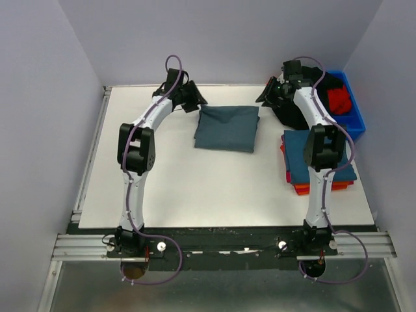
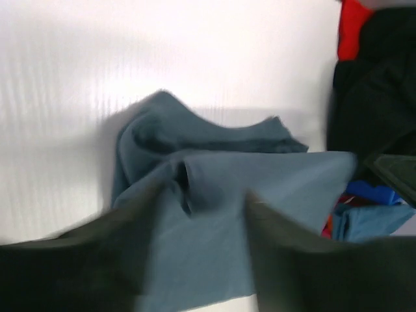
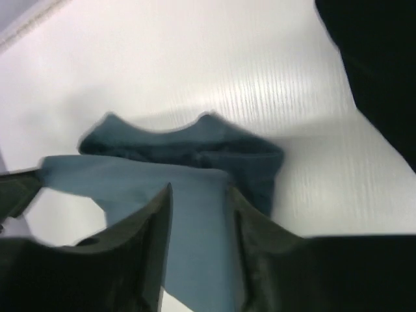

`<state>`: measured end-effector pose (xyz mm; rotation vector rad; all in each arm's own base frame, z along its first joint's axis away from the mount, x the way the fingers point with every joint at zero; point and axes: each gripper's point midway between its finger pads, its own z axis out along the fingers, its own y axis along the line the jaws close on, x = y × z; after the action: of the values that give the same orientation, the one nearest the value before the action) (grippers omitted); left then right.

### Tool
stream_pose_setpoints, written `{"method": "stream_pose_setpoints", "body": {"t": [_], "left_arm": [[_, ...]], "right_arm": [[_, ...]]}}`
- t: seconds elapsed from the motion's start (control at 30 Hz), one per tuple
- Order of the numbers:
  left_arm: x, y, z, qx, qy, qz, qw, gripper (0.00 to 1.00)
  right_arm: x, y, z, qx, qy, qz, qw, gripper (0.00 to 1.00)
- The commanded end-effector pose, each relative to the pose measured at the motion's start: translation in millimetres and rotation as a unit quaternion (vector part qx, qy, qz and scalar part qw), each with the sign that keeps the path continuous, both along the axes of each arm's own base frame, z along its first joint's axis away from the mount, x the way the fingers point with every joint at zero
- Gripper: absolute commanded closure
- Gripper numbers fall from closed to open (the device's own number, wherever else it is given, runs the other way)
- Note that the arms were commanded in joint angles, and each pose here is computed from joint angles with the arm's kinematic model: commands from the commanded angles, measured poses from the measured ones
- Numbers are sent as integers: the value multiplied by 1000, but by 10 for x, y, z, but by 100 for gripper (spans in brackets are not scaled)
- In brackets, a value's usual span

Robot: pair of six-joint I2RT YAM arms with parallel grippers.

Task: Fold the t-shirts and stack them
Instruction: Fold the long partially folded tshirt into a neat square

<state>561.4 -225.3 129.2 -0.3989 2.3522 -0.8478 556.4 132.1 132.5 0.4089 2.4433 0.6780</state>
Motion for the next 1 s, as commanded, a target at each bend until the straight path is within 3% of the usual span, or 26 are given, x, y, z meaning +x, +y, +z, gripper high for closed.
{"method": "stream_pose_setpoints", "body": {"t": [0.0,0.03,0.13,0.27,0.43,0.57,0.77,0.97], "left_arm": [[227,-173,3,-49,-10,-34,998,15],[217,-186,-17,-46,-12,-41,998,9],[157,-113,41,-31,-36,-40,998,6],[32,-15,-6,-6,-40,-42,998,7],[-77,82,-298,17,-11,-28,999,12],[-61,43,-420,16,-7,-32,999,14],[42,35,-579,34,-3,-30,999,10],[100,-11,-754,30,7,-29,999,19]], "right_arm": [[93,-123,-252,-12,50,-12,999,40],[83,-127,-252,-14,46,-8,999,39],[-78,-154,-312,-16,31,-13,999,39],[-278,-187,-240,-23,17,-8,1000,40],[-405,-172,-508,-18,44,-9,999,41],[-373,-109,-624,-11,55,-4,998,40],[-275,-68,-808,-15,67,-10,998,35],[-97,30,-977,-22,75,-16,997,37]]}}
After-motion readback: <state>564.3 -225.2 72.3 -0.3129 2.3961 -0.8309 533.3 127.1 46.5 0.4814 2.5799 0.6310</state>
